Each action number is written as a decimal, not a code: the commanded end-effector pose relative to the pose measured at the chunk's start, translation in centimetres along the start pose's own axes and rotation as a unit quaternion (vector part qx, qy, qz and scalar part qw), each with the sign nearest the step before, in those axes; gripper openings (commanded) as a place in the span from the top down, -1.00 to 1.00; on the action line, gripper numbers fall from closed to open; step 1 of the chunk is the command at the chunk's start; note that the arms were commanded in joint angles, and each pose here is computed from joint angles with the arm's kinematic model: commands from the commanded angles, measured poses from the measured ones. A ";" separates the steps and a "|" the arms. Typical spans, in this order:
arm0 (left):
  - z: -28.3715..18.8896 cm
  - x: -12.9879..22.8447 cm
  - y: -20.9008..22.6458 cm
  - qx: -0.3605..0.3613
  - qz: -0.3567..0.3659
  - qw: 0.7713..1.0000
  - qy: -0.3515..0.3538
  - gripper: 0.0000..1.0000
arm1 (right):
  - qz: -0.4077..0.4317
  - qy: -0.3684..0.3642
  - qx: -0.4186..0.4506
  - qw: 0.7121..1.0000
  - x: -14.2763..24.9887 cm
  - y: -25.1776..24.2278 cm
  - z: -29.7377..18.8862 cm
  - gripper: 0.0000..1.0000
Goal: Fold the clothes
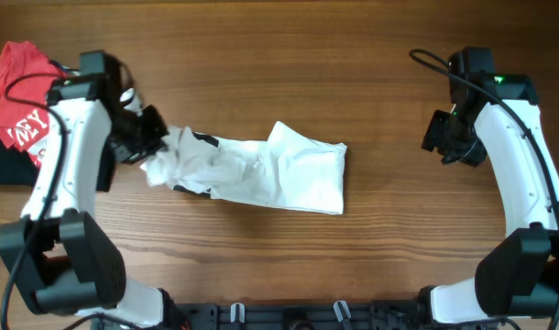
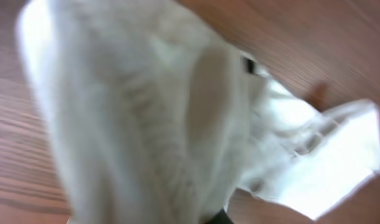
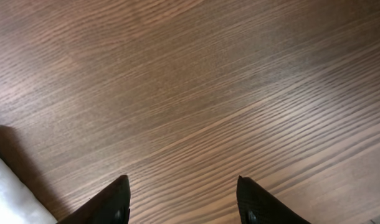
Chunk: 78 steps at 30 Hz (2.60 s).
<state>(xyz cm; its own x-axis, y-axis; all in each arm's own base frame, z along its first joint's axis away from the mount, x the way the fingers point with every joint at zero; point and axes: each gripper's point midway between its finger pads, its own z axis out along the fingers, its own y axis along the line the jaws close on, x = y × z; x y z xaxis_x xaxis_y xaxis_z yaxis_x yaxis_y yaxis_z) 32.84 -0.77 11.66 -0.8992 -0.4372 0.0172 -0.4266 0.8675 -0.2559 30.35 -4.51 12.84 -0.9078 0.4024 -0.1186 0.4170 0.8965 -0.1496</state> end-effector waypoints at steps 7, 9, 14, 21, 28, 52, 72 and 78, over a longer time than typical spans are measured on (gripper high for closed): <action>-0.7 7.3 -12.4 0.078 0.123 0.989 0.017 0.92 | -0.009 0.009 0.003 1.000 0.5 -0.2 -0.1 -0.11; -0.4 8.7 -14.6 0.092 0.135 0.986 0.018 0.92 | -0.014 0.010 0.003 1.000 0.6 -0.2 -0.1 -0.11; 0.4 12.2 -20.0 0.123 0.186 0.975 -0.002 0.90 | -0.021 0.014 0.004 1.000 0.8 -0.3 -0.1 -0.11; 3.0 14.1 -22.4 0.112 0.205 0.972 -0.006 0.88 | -0.027 0.018 0.006 0.999 1.0 -0.4 -0.1 -0.11; 6.0 16.0 -24.0 0.104 0.226 0.969 0.009 0.87 | -0.035 0.023 -0.008 0.999 1.2 0.1 -0.2 -0.11; 2.8 1.7 -14.8 0.044 0.104 0.988 -0.103 0.18 | -0.325 0.043 -0.418 0.847 7.4 14.7 -6.8 0.17; 11.9 10.0 -9.1 -0.014 0.093 0.986 0.139 0.17 | -0.310 0.031 -0.216 0.925 12.6 18.6 2.9 -0.10; 12.5 10.8 -8.6 -0.013 0.090 0.984 0.150 0.16 | -0.291 0.032 -0.211 0.933 13.0 18.3 4.4 0.91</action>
<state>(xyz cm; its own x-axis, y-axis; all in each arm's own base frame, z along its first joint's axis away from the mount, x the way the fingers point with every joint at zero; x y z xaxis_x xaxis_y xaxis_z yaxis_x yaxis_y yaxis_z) 29.04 -15.42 2.55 -0.9521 -0.2152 0.2173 -0.2650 0.9352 -0.2349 26.78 16.82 5.13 -0.9706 -0.2183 -0.1014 -0.2376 0.9366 0.2575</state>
